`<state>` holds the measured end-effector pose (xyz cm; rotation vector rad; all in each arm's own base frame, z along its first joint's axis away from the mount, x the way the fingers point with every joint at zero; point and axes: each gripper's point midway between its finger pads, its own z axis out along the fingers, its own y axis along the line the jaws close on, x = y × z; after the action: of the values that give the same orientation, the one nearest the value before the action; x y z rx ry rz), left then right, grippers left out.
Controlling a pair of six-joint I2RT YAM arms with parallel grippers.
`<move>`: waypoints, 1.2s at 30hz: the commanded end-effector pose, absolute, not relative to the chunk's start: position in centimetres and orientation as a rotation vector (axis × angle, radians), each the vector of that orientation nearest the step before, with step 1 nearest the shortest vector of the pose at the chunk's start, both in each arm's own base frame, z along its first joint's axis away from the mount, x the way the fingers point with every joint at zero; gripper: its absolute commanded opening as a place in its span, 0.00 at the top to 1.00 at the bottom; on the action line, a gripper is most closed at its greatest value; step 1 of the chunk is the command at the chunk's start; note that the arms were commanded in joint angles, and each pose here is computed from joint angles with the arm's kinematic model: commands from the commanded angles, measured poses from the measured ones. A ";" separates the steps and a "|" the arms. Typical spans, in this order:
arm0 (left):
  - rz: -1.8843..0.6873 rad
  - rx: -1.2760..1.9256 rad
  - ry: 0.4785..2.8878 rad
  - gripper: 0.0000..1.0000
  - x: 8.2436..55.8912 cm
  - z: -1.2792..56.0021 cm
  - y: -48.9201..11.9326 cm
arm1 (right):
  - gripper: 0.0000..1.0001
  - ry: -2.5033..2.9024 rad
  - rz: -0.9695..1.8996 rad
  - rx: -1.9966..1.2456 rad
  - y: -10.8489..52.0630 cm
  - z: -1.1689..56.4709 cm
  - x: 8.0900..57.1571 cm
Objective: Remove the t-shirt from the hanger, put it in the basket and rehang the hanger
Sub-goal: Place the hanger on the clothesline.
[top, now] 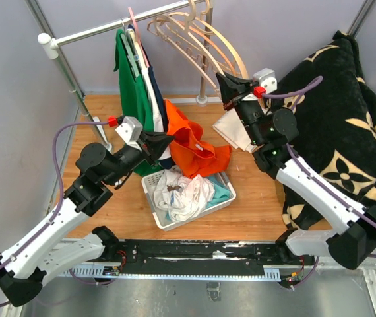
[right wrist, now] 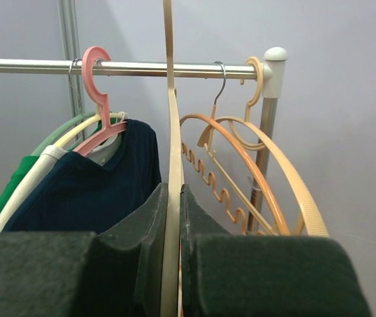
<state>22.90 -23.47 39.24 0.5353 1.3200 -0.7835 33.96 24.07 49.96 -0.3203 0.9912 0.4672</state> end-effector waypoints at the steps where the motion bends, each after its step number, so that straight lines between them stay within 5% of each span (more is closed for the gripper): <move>1: -0.784 0.518 1.286 1.00 22.2 40.3 -22.7 | 0.99 0.875 0.551 -0.271 24.1 53.3 34.0; 33: -0.784 0.490 1.219 0.99 20.3 43.2 -20.8 | 0.99 1.037 0.704 -0.281 29.9 46.4 42.0; 35: -0.791 0.484 1.203 0.99 20.3 43.8 -20.9 | 0.95 1.049 0.699 -0.277 29.7 46.1 41.9; 36: -0.795 0.483 1.193 0.99 20.3 44.2 -20.9 | 0.85 1.054 0.696 -0.275 29.5 46.0 41.9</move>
<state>21.13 -21.45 40.08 0.5125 1.3105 -0.7704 42.67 30.66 44.38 -0.3020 1.1071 0.6824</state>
